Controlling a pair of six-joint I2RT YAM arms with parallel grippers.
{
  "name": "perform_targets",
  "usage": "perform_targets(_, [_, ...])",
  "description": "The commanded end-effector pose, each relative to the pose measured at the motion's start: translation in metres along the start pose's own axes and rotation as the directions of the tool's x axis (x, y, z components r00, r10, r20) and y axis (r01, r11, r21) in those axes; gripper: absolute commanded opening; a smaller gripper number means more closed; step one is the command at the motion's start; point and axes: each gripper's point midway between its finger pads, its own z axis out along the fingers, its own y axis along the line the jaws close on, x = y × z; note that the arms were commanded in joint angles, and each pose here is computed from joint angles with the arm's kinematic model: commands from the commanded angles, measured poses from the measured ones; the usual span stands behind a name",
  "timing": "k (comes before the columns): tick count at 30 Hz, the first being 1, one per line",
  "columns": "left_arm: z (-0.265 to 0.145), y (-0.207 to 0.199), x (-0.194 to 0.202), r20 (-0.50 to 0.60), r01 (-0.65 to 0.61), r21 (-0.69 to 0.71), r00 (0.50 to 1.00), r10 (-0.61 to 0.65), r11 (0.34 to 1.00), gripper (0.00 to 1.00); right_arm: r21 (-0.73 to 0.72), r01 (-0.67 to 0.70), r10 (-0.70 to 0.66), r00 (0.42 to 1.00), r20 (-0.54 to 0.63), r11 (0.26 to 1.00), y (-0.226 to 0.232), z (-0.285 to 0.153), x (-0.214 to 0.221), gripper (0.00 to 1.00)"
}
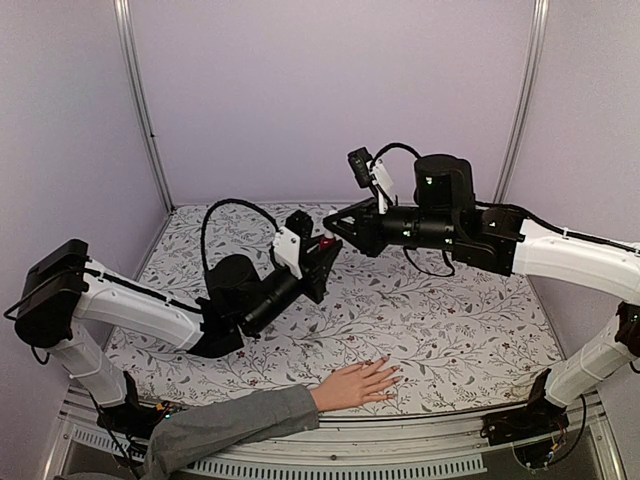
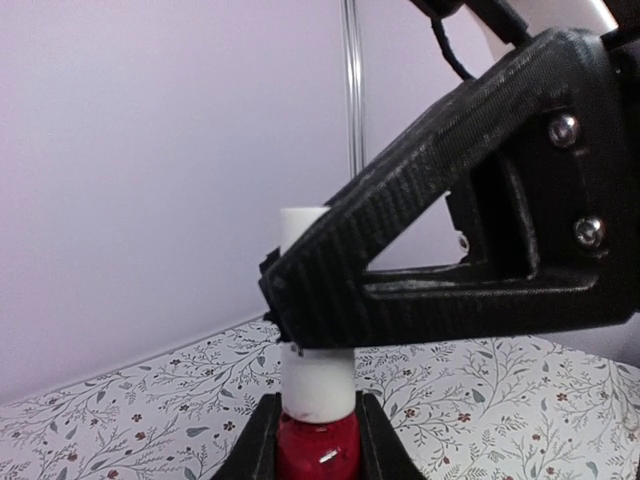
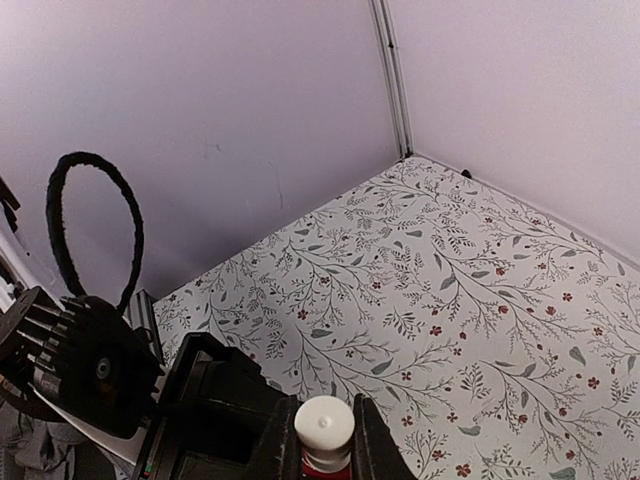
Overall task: Paint the nails
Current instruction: Unscrew the nail polish bottle.
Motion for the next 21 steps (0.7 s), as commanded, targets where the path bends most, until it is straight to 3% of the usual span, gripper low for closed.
perform_targets(1, [-0.009, -0.023, -0.02, 0.062, -0.01, 0.139, 0.998, 0.002, 0.99, 0.0, -0.101, 0.026, -0.023, 0.999, 0.03, 0.995, 0.02, -0.004, -0.013, 0.03])
perform_targets(13, [-0.043, -0.066, -0.045, 0.14, -0.037, 0.524, 0.989, -0.043, 0.851, 0.0, -0.298, 0.185, -0.179, 0.983, 0.047, 0.936, 0.058, -0.024, -0.013, 0.0])
perform_targets(21, [-0.068, -0.095, -0.053, 0.106, -0.003, 0.756, 0.987, -0.117, 0.655, 0.0, -0.518, 0.271, -0.275, 0.959, 0.071, 0.812, 0.096, -0.043, -0.003, 0.0])
